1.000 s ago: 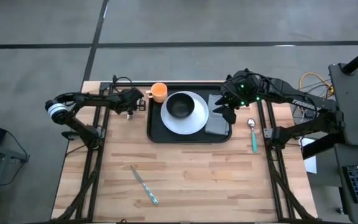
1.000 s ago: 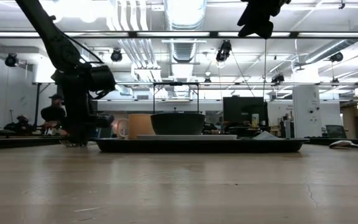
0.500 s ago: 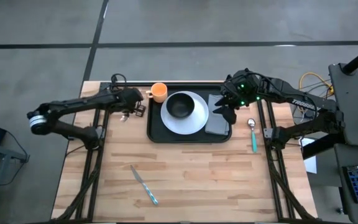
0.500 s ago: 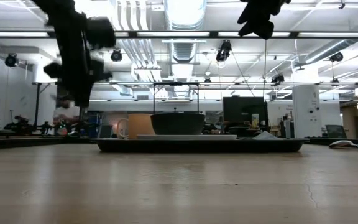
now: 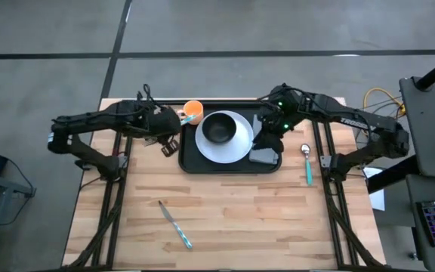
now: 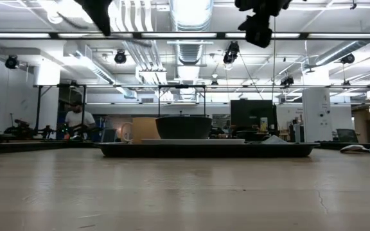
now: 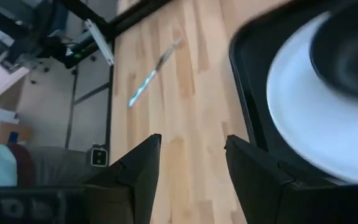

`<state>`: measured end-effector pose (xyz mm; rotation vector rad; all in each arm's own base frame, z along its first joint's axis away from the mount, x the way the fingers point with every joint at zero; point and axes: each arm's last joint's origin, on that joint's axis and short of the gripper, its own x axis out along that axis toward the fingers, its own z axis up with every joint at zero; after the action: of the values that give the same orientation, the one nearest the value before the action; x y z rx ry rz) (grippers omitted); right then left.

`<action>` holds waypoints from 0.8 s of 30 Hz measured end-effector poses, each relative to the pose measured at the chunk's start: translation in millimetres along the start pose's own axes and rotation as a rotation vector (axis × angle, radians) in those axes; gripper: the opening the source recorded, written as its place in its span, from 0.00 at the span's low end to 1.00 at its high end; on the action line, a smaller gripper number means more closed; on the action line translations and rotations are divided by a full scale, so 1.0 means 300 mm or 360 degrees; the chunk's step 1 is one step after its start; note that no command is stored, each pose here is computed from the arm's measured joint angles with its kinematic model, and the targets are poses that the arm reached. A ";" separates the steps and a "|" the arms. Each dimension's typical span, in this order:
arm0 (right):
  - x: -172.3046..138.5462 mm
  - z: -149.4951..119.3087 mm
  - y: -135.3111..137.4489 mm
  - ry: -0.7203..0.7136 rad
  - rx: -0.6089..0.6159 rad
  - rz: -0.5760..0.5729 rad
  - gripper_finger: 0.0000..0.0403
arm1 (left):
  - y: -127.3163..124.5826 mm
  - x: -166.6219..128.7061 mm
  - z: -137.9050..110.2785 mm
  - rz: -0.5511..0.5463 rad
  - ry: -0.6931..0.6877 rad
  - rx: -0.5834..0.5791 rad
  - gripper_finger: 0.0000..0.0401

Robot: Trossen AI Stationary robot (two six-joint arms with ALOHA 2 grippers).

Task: Set up tray
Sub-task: Put the blue fork on top of the gray napkin on the black tray

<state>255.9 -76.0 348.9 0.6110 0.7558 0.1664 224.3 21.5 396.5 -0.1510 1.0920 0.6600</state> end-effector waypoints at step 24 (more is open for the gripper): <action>0.077 0.350 0.018 0.0120 -0.0024 0.0602 0.57 | -0.270 -0.186 0.109 -0.0257 -0.0264 0.0813 0.01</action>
<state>345.1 -111.6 397.7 0.7330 0.7050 0.5446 278.9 -52.9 443.5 0.2498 1.0428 0.2301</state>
